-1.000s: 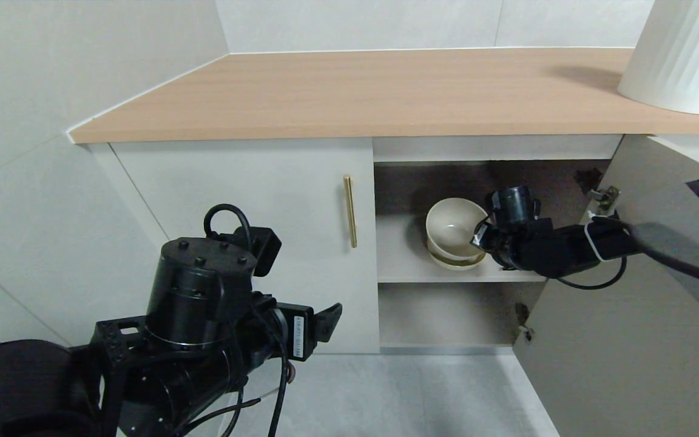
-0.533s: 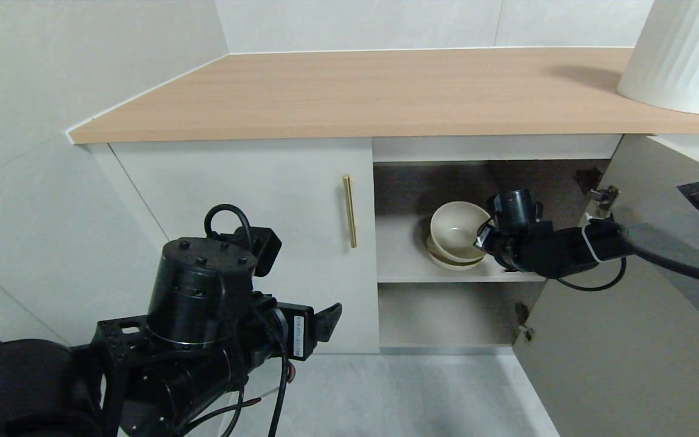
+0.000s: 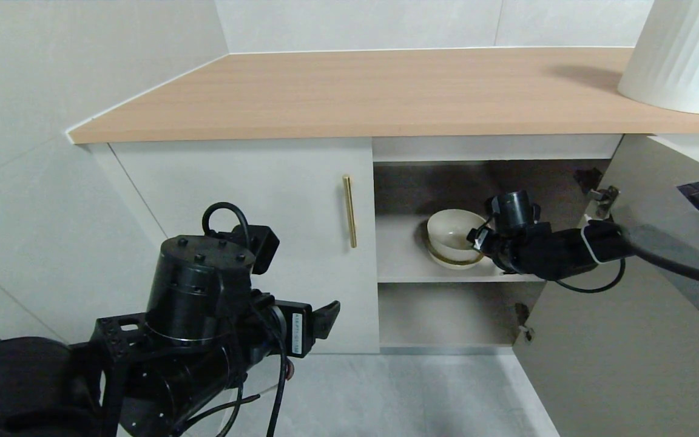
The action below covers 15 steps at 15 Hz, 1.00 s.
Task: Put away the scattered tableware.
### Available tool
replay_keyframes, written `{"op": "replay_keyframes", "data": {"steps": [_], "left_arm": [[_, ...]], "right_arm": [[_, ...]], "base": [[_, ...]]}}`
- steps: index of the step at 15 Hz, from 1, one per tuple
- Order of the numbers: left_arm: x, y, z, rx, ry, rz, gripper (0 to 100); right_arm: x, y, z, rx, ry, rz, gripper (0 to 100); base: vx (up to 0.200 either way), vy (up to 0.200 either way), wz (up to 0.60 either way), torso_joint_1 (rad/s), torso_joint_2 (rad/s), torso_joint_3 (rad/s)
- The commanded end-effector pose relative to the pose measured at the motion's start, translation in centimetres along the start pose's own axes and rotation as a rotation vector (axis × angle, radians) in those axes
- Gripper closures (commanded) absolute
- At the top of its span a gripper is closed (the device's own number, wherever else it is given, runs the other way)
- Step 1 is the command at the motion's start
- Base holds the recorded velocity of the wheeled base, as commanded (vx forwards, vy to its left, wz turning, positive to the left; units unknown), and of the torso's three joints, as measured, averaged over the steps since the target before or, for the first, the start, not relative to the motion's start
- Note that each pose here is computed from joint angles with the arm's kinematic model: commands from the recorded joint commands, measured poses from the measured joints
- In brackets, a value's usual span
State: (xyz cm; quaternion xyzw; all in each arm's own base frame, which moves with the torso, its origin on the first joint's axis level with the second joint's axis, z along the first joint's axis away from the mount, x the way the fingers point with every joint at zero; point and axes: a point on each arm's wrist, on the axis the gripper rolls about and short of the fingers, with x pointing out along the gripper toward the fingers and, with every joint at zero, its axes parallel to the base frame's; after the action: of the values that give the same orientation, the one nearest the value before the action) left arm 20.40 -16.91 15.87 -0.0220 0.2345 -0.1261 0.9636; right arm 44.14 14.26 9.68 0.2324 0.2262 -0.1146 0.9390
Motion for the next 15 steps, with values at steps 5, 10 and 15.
{"op": "replay_keyframes", "data": {"steps": [5,10,15], "left_arm": [[-1.1,0.7,1.0,-0.025,-0.043,0.003,0],[-2.8,4.7,1.5,-0.09,-0.068,0.122,0],[-4.3,6.7,0.1,-0.102,-0.013,0.142,0]], "right_arm": [[-8.9,-0.7,0.8,-0.105,0.098,0.05,0],[-20.7,-3.8,2.4,-0.262,0.102,0.166,0],[-27.7,-7.5,1.3,-0.396,0.206,0.195,0]], "base": [[0.0,0.0,0.0,0.0,0.0,0.0],[0.0,0.0,0.0,0.0,0.0,0.0],[0.0,0.0,0.0,0.0,0.0,0.0]]}}
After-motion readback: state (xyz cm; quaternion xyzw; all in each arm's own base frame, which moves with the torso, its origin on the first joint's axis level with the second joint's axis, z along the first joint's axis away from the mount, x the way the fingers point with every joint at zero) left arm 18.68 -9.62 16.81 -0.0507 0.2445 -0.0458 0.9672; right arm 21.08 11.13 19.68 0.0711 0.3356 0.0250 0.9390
